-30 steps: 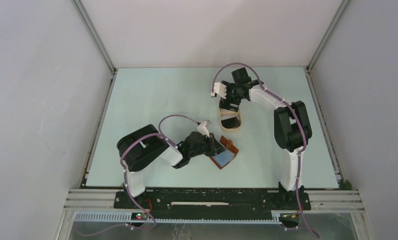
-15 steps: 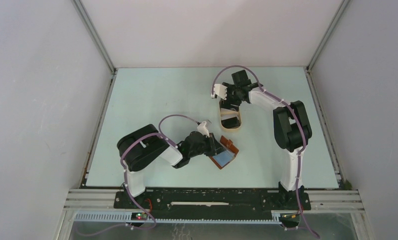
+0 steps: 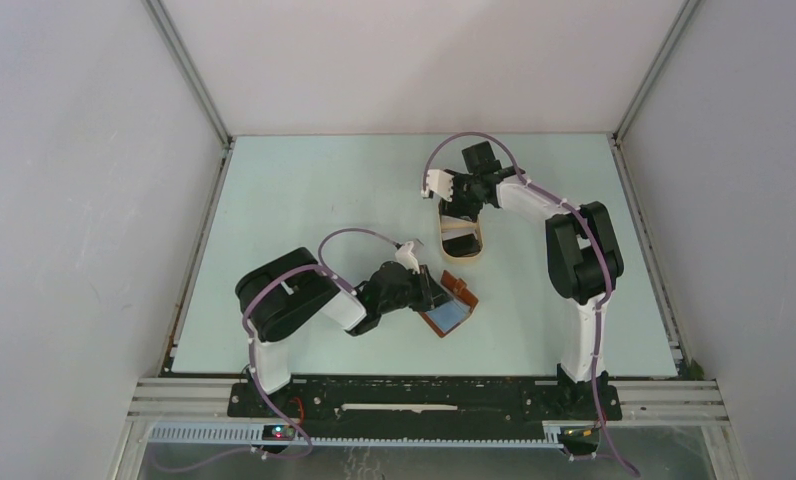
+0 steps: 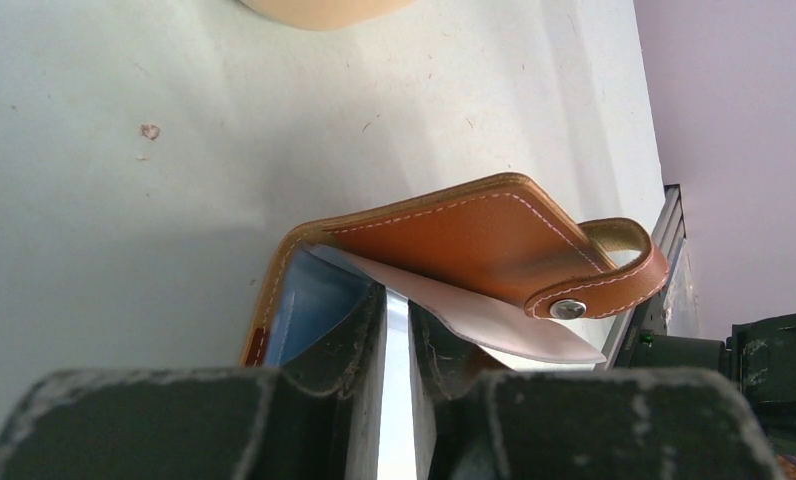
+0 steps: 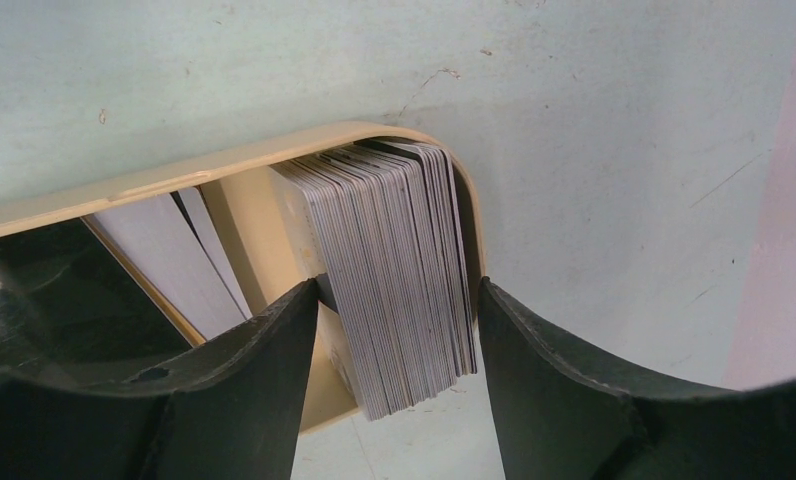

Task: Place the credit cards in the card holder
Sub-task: Pick up the credit card from the storage box.

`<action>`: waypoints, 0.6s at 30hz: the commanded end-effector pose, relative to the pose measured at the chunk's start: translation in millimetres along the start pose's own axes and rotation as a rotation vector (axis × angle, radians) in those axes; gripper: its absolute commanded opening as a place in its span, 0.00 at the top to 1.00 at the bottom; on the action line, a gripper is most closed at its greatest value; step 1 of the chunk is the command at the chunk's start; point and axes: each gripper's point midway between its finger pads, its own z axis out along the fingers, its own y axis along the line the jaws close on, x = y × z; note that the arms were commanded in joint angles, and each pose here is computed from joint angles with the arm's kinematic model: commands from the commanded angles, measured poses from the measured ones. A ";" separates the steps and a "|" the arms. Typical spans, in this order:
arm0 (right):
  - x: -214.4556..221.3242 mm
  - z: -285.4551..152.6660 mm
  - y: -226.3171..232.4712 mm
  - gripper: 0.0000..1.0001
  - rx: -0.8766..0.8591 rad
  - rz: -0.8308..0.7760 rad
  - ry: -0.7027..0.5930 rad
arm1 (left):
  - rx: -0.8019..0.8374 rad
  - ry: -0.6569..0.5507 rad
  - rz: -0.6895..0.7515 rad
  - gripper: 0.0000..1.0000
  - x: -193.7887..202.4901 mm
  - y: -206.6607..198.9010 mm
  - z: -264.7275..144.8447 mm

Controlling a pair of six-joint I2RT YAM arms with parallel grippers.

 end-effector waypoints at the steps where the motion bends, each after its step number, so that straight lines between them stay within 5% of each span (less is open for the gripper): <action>1: -17.8 -24.4 -27.9 0.34 0.106 -0.018 -0.039 | -0.043 0.016 0.029 0.81 2.3 13.0 5.0; 18: -20.0 -37.0 -28.6 0.45 0.109 -0.011 -0.049 | -0.044 0.020 0.029 0.81 3.3 13.9 5.5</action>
